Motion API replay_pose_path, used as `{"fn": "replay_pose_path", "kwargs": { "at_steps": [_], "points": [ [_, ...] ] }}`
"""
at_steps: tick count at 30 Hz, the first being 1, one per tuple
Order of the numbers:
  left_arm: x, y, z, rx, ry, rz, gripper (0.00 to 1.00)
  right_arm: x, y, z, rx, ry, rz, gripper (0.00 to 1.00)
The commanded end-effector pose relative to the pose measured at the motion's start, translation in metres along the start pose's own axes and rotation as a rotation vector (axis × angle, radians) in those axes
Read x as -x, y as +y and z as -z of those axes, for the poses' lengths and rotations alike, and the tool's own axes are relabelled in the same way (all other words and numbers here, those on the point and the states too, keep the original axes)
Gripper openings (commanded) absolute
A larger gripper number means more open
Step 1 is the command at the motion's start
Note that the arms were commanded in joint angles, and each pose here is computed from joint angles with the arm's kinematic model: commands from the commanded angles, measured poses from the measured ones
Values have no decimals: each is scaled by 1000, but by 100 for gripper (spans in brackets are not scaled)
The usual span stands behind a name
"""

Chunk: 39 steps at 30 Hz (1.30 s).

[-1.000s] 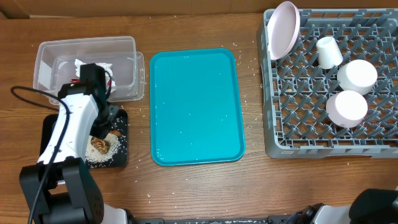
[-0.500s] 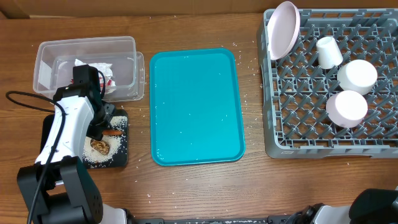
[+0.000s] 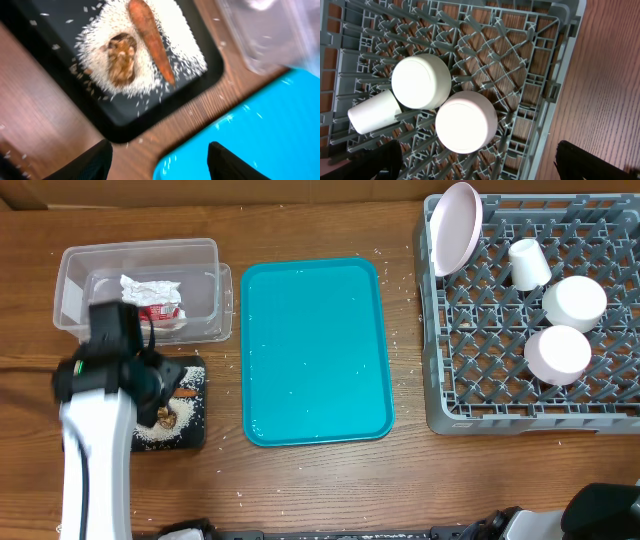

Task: Sort waste into correct bins and load items into the dishwasher

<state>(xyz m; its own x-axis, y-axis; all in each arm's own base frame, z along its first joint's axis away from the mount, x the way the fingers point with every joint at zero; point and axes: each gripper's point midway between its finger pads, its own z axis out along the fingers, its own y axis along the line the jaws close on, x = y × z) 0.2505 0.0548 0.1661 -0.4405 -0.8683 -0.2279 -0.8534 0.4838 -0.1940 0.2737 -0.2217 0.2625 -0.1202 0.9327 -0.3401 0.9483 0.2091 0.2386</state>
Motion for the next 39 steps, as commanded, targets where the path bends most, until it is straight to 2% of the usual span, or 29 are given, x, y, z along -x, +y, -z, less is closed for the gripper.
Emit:
{"fn": "replay_pose_path", "kwargs": {
  "at_steps": [1,3,4,6,10,16,24,26,32,36,39],
  "points": [
    [-22,17,23,-69,-26,-47,63,3,1,4,12,-16,-8,100],
    [-38,27,34,-132,-39,-93,63,3,1,4,12,-16,-8,100],
    [-47,32,38,-164,-43,-113,67,3,1,4,12,-16,-8,100],
    [-65,45,43,-210,-36,-126,100,3,1,4,12,-16,-8,100],
    [-89,65,47,-267,-17,-126,100,3,1,4,12,-16,-8,100],
    [-92,71,54,-296,-51,-127,100,3,1,4,12,-16,-8,100],
    [-86,76,52,-262,-85,-163,100,3,1,4,12,-16,-8,100],
    [-84,67,54,-294,-104,-250,100,3,1,4,12,-16,-8,100],
    [-83,12,62,-521,-237,-666,100,3,1,4,12,-16,-8,100],
    [-85,-18,58,-650,-405,-863,100,3,1,4,12,-16,-8,100],
    [-86,-28,49,-717,-524,-923,100,3,1,4,12,-16,-8,100]
  ]
}}
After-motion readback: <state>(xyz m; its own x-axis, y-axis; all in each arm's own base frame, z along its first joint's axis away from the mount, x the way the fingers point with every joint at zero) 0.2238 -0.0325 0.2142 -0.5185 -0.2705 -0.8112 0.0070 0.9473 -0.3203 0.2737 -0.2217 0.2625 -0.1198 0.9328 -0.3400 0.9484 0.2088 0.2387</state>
